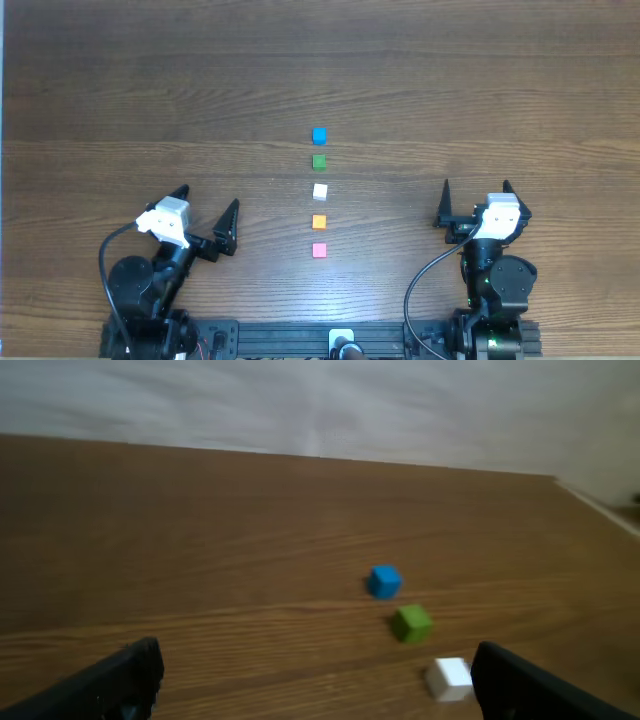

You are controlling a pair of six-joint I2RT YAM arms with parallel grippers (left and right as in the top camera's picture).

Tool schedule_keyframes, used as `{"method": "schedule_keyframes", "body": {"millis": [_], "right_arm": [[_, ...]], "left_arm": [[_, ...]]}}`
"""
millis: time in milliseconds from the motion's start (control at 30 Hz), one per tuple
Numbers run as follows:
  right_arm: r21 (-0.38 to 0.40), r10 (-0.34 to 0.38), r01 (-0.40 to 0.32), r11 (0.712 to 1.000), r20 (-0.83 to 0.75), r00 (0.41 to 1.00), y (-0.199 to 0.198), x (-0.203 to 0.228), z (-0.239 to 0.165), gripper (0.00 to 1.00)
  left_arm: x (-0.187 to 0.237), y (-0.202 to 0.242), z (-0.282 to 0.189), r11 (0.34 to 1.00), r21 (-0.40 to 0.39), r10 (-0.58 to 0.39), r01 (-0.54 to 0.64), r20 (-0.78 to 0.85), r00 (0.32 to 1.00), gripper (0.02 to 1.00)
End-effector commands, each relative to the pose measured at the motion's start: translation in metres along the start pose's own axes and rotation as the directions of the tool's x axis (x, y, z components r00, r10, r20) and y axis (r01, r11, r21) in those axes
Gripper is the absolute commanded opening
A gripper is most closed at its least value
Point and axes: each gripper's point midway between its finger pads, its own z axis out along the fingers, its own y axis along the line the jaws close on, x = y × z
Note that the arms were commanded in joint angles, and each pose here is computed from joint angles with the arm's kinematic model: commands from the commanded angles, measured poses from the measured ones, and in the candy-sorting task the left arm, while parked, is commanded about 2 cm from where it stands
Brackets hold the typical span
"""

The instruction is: Stack Cubes

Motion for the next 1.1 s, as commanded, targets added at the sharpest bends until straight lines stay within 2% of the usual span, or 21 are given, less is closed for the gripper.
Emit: {"method": "schedule_keyframes", "body": {"millis": [33, 167, 300, 400, 467, 633, 767, 867, 1100], "right_arm": [[0.017, 0.004, -0.004, 1.0, 0.002, 1.0, -0.003, 0.001, 0.0, 0.991], [0.017, 0.004, -0.004, 1.0, 0.002, 1.0, -0.003, 0.001, 0.0, 0.991], [0.017, 0.004, -0.004, 1.0, 0.002, 1.0, -0.003, 0.001, 0.0, 0.991], [0.017, 0.004, -0.004, 1.0, 0.002, 1.0, -0.003, 0.001, 0.0, 0.993], [0.017, 0.004, -0.004, 1.0, 0.002, 1.0, -0.003, 0.001, 0.0, 0.991], [0.017, 0.004, -0.004, 1.0, 0.002, 1.0, -0.003, 0.001, 0.0, 0.991], [0.017, 0.004, -0.004, 1.0, 0.002, 1.0, -0.003, 0.001, 0.0, 0.993], [0.017, 0.004, -0.004, 1.0, 0.002, 1.0, -0.003, 0.001, 0.0, 0.993], [0.017, 0.004, -0.004, 1.0, 0.002, 1.0, -0.003, 0.001, 0.0, 0.991]], "left_arm": [[-0.034, -0.03, -0.009, 0.991, 0.118, -0.07, 0.067, 0.016, 0.997, 0.998], [-0.091, -0.056, -0.021, 0.982, 0.152, -0.11, 0.116, -0.048, 0.993, 0.996], [-0.154, -0.081, -0.036, 0.976, 0.148, -0.134, 0.16, -0.176, 0.975, 0.998], [-0.185, -0.095, -0.048, 0.967, 0.119, -0.18, 0.226, -0.308, 0.934, 0.998], [-0.191, -0.098, -0.055, 0.944, 0.034, -0.283, 0.328, -0.428, 0.859, 0.998], [-0.163, -0.1, -0.056, 0.889, -0.159, -0.421, 0.429, -0.649, 0.633, 0.996], [-0.127, -0.101, -0.042, 0.862, -0.27, -0.473, 0.43, -0.732, 0.489, 0.998], [-0.098, -0.105, -0.028, 0.86, -0.322, -0.48, 0.396, -0.772, 0.417, 0.998], [-0.035, -0.126, -0.003, 0.886, -0.364, -0.45, 0.288, -0.828, 0.335, 0.998]]}}
